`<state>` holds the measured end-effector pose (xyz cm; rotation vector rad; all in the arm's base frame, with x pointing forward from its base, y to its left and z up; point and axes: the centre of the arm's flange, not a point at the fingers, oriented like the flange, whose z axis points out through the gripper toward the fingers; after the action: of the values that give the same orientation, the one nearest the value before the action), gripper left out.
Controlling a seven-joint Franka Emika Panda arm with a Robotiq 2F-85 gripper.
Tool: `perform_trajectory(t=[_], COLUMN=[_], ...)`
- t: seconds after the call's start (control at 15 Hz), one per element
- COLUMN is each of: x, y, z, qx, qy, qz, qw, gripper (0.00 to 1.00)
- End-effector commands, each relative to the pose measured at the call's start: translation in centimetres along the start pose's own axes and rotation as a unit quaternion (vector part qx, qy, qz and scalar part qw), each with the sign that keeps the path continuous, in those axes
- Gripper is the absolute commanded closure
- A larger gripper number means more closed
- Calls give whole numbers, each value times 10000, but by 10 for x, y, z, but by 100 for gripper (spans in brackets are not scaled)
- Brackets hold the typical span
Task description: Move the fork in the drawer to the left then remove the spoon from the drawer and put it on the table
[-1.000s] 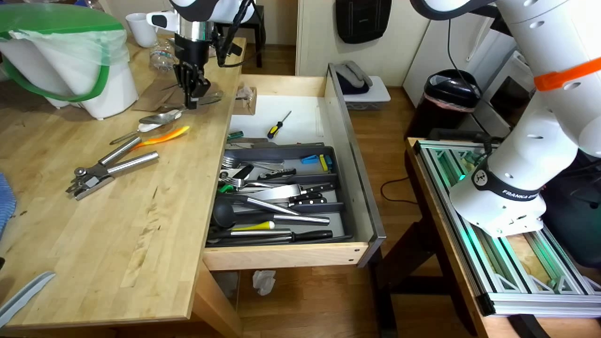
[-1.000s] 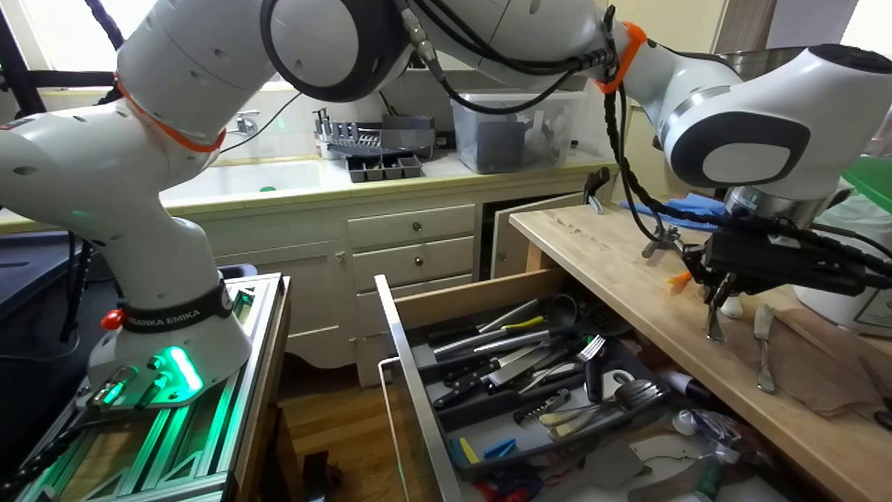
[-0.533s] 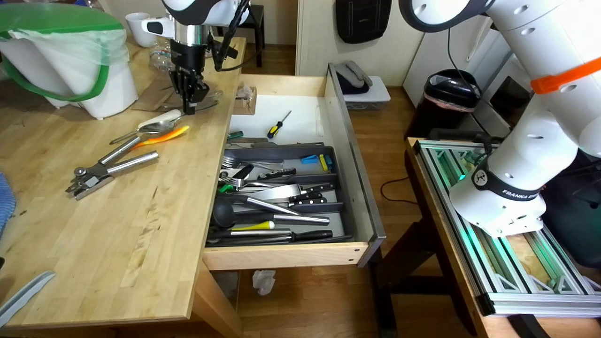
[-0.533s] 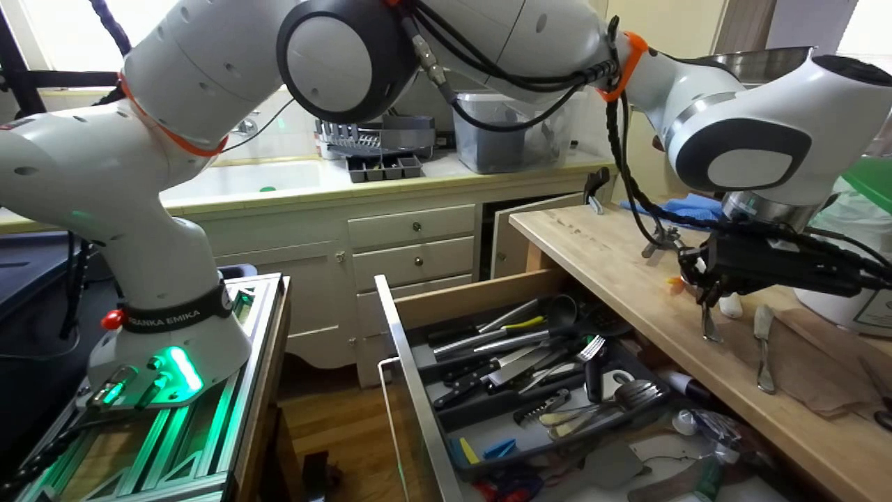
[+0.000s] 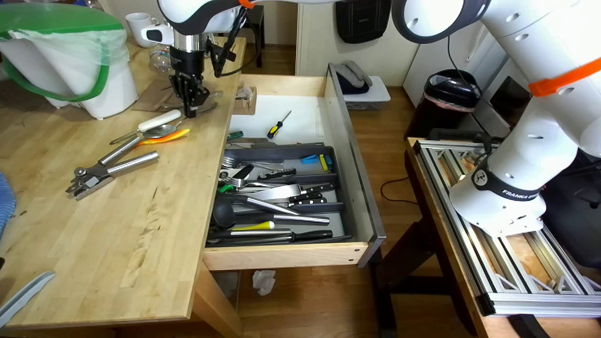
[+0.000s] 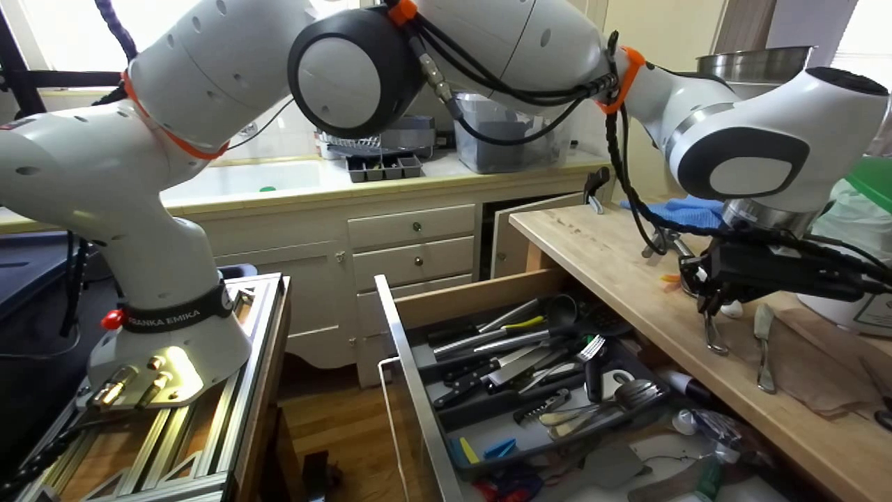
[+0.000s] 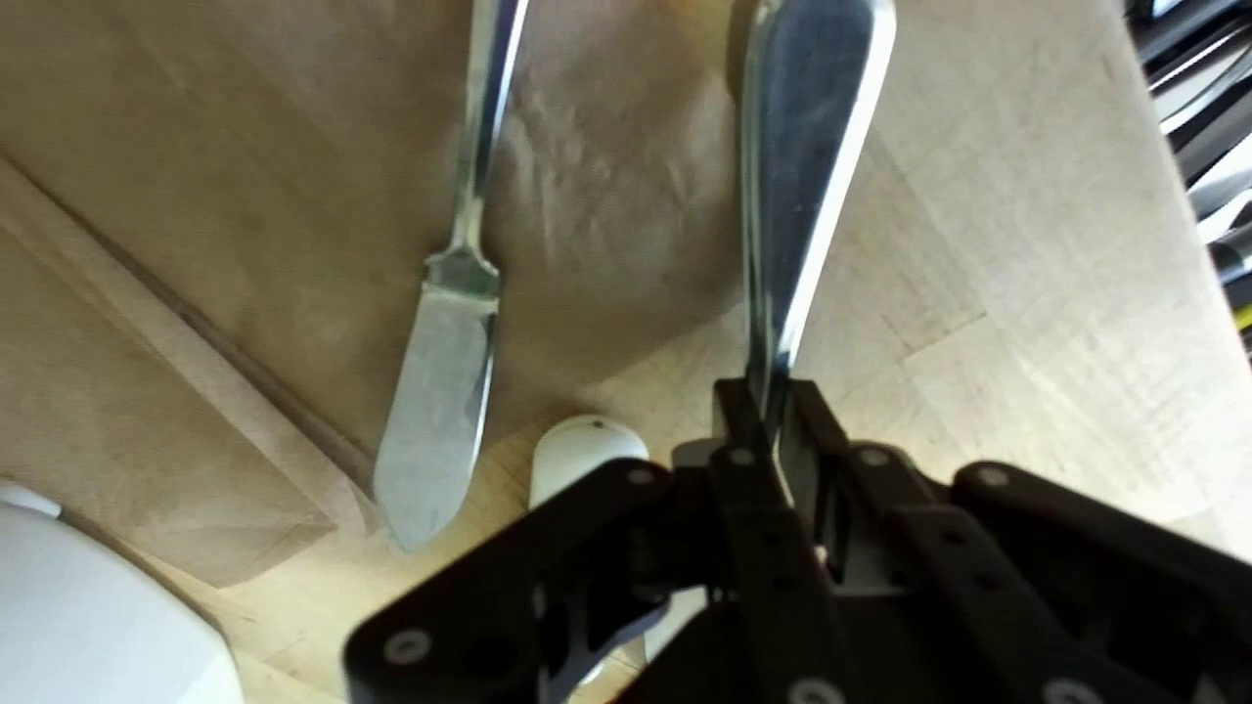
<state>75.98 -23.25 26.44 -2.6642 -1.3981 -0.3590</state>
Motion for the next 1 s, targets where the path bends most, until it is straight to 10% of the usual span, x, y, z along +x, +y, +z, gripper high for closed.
perform_trajectory(t=[0.0,0.53,0.8,0.93], x=[8,57,82,73], y=[17,-6,-36,-41], z=[-1,-129,-194,-189], qx=[-58,-14,-56,-92], qy=[-139,-473,-1330,-1042], qz=[-150,115,684,561], qw=[9998,9988,9887,9929], gripper=[63,3,0,0])
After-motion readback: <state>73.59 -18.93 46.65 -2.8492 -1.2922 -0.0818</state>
